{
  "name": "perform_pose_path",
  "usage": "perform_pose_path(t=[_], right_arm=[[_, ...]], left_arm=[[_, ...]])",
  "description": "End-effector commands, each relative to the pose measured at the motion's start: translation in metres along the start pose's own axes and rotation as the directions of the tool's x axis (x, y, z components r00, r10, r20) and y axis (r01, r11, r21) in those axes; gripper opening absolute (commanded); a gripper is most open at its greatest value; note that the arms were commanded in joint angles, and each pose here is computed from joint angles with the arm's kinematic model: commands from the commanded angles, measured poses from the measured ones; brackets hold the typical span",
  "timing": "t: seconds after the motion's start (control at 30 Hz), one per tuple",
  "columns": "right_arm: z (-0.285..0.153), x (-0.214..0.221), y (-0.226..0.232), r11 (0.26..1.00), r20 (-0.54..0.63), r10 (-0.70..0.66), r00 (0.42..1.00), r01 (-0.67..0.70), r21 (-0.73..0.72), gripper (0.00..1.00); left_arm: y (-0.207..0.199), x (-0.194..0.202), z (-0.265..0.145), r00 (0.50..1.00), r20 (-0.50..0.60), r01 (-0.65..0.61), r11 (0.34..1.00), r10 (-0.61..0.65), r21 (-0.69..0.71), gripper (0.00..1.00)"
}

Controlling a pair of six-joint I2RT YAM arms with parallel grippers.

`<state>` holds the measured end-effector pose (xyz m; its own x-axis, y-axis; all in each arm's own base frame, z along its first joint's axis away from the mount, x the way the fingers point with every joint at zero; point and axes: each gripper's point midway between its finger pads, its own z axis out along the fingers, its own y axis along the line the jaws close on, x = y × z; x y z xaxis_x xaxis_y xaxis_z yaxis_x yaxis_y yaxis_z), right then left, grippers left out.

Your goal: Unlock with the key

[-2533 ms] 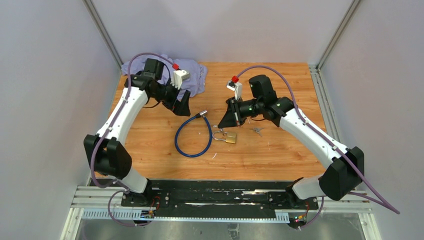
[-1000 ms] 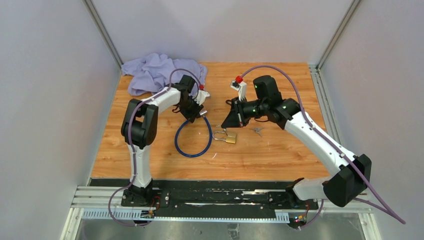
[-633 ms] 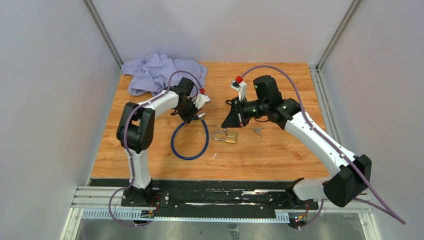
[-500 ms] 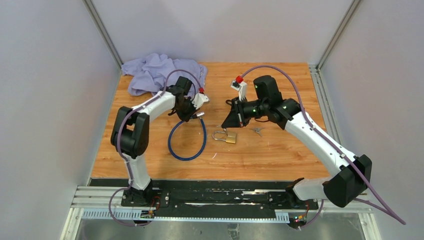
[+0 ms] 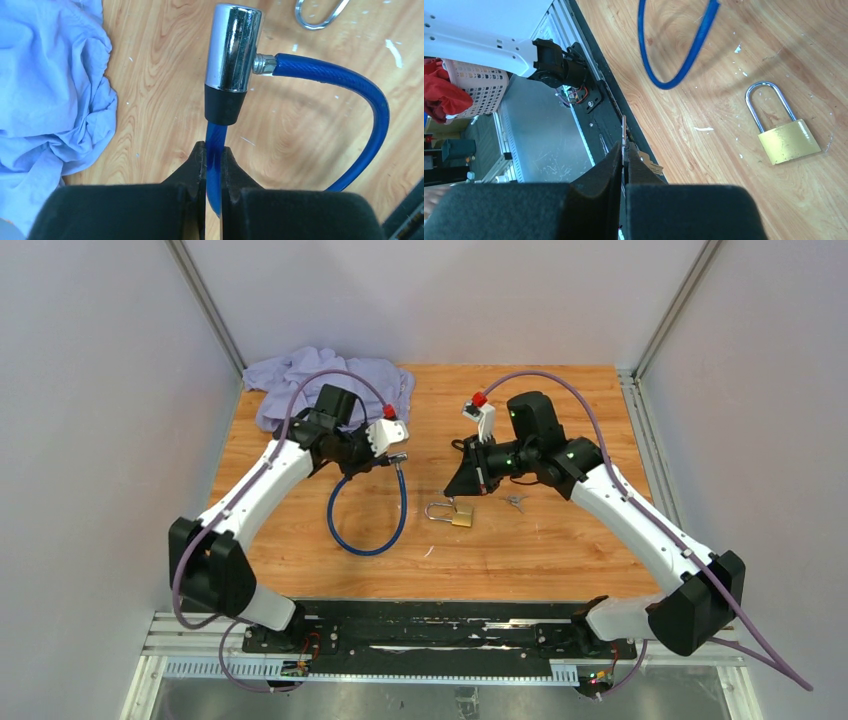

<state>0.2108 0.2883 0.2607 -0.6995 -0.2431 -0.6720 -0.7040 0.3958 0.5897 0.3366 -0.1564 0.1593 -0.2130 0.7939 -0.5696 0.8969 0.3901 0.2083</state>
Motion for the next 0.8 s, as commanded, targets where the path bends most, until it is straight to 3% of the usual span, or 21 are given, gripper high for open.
perform_pose_path(t=[0.0, 0.23, 0.5, 0.77], right_arm=[[0.0, -0.01, 0.011, 0.999, 0.01, -0.047, 0.999, 0.047, 0.002, 0.01], [0.013, -0.004, 0.02, 0.995, -0.041, -0.095, 0.995, 0.095, 0.002, 0.01], [0.008, -0.005, 0.038, 0.988, -0.069, -0.156, 0.985, 0.156, -0.002, 0.01], [0.005, -0.003, 0.067, 0.971, -0.094, -0.239, 0.967, 0.238, -0.015, 0.0]], left_arm=[[-0.029, -0.017, -0.038, 0.988, 0.123, -0.095, 0.994, 0.088, 0.046, 0.0], [-0.055, -0.031, -0.089, 0.914, 0.271, -0.303, 0.952, 0.303, -0.043, 0.0], [-0.071, -0.031, -0.114, 0.803, 0.318, -0.474, 0.863, 0.505, -0.173, 0.0], [-0.1, -0.041, -0.142, 0.597, 0.392, -0.617, 0.713, 0.7, -0.334, 0.0]])
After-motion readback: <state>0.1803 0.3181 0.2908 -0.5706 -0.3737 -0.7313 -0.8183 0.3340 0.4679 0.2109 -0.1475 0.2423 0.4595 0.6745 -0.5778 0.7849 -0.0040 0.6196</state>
